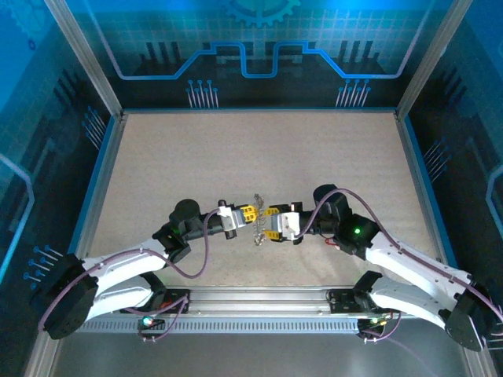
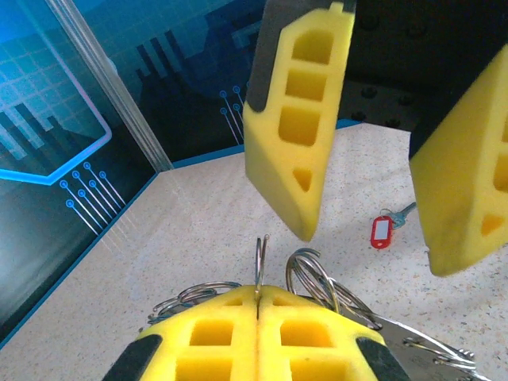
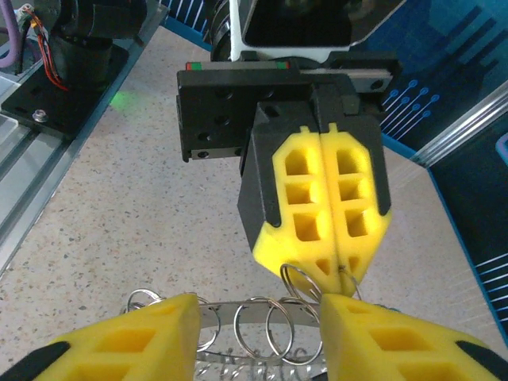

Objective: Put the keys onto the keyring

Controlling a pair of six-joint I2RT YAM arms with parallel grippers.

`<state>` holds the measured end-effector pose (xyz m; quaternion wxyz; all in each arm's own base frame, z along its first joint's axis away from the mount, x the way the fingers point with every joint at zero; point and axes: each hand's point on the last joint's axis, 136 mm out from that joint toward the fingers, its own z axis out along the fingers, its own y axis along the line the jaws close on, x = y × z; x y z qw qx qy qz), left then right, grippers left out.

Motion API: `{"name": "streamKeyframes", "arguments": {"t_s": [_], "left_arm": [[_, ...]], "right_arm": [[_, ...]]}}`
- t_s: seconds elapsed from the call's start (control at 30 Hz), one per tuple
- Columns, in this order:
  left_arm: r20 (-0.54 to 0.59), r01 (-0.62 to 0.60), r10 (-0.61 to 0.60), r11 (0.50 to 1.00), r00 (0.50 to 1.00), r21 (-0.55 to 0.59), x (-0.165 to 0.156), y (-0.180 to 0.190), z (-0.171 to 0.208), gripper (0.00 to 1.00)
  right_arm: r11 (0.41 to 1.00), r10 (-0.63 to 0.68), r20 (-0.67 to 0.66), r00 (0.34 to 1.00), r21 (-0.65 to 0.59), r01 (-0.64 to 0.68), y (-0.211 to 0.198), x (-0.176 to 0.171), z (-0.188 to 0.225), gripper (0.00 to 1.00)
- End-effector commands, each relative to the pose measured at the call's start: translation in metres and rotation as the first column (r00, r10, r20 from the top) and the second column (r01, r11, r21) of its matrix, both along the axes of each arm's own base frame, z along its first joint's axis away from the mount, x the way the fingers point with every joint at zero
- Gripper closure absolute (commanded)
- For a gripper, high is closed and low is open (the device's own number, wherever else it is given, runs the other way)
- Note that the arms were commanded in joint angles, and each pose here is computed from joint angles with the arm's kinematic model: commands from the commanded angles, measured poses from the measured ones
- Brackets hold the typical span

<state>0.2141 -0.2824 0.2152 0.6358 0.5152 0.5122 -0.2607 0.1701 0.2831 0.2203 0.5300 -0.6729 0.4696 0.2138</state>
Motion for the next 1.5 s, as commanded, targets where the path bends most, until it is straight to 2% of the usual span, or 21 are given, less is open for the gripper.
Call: {"name": "streamKeyframes", "arguments": {"t_s": [0.0, 0.2, 0.3, 0.47, 0.63, 0.97, 1.47], "left_arm": [[0.053, 0.036, -0.033, 0.998, 0.998, -0.059, -0.002, -0.005, 0.028, 1.0], [0.05, 0.044, -0.041, 0.997, 0.998, -0.064, -0.004, -0.006, 0.029, 1.0], [0.051, 0.043, -0.039, 0.997, 0.998, -0.061, -0.003, -0.006, 0.027, 1.0], [0.045, 0.046, -0.044, 0.997, 0.998, -0.058, -0.004, -0.006, 0.026, 1.0], [0.043, 0.05, -0.047, 0.997, 0.998, -0.056, -0.005, -0.005, 0.025, 1.0], [0.041, 0.059, -0.057, 0.997, 0.998, -0.052, -0.006, -0.006, 0.024, 1.0], [0.028, 0.052, -0.05, 0.997, 0.998, -0.061, -0.006, -0.005, 0.025, 1.0]], "right_arm": [[1.0, 0.012, 0.051, 0.999, 0.01, -0.012, 0.002, -0.002, 0.01, 0.6], [1.0, 0.015, 0.087, 0.996, -0.025, -0.012, 0.006, 0.001, 0.008, 0.65], [0.999, 0.023, 0.109, 0.994, -0.031, -0.019, 0.007, 0.0, 0.012, 0.71], [0.998, 0.051, 0.129, 0.99, -0.052, -0.045, 0.005, -0.005, 0.018, 0.7], [0.998, 0.026, 0.178, 0.984, -0.068, -0.014, 0.002, 0.002, 0.025, 0.7], [0.988, 0.01, 0.206, 0.978, -0.15, 0.021, 0.006, 0.017, 0.018, 0.74], [0.969, 0.044, 0.277, 0.96, -0.247, 0.026, 0.012, 0.013, 0.0, 0.77]]}}
